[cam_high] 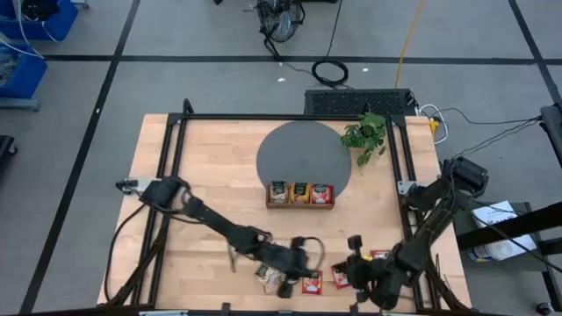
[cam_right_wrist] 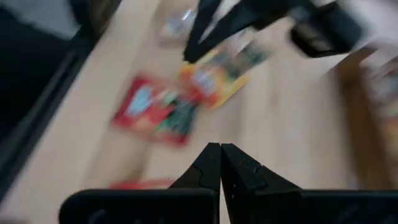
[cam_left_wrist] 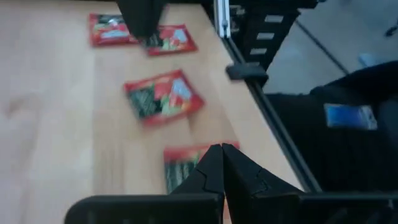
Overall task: Pick & Place Tea
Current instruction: Put the red tea bag into the right wooden organizer
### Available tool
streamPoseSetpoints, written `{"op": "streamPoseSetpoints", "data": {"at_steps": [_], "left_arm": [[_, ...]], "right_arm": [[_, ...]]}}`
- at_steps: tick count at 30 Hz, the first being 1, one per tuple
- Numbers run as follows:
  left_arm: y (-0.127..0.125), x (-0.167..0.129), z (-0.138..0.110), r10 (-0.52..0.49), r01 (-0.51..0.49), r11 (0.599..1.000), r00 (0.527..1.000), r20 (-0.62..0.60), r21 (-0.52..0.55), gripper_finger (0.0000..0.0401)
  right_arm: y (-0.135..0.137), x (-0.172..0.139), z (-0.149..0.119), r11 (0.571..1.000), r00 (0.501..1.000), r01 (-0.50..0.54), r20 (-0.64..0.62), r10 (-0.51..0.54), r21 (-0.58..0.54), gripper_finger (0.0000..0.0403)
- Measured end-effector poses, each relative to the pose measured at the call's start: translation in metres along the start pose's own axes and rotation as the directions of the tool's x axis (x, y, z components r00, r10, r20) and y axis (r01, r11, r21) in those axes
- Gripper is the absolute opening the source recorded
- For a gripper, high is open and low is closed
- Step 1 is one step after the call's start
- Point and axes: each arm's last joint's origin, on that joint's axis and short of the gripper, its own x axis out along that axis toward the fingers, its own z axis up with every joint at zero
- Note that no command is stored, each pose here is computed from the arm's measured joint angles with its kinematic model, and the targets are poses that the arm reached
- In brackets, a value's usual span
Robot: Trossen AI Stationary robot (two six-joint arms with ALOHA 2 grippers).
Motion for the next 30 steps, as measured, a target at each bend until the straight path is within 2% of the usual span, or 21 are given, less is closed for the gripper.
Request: {"op": "streamPoseSetpoints", "data": {"at_steps": [3,6,12,16,22,30], "left_arm": [[0.008,0.026,0.001,-0.007,0.006,1.0,0.998,-0.059,-0.023,0.0008],[0.017,0.048,0.004,0.007,-0.009,0.999,0.998,-0.063,-0.032,0.0014],[0.037,0.072,0.007,0.053,-0.06,0.995,0.995,-0.09,-0.085,0.0006],[0.044,0.071,0.012,0.072,-0.083,0.989,0.994,-0.086,-0.124,0.0019],[0.046,0.07,0.009,0.084,-0.1,0.985,0.99,-0.115,-0.143,0.0004],[0.045,0.07,0.01,0.082,-0.098,0.984,0.991,-0.11,-0.149,0.0043]], "right_arm": [[0.017,-0.002,-0.012,0.994,0.992,-0.093,-0.084,0.098,0.062,0.0],[0.038,-0.001,-0.022,0.98,0.976,-0.162,-0.128,0.176,0.112,0.0],[0.056,0.016,-0.037,0.978,0.96,-0.167,-0.204,0.19,0.123,0.0],[0.06,0.025,-0.047,0.983,0.957,-0.143,-0.238,0.166,0.113,0.0],[0.06,0.032,-0.059,0.984,0.956,-0.107,-0.257,0.142,0.143,0.0],[0.059,0.034,-0.063,0.987,0.962,-0.103,-0.24,0.13,0.123,0.0]]}}
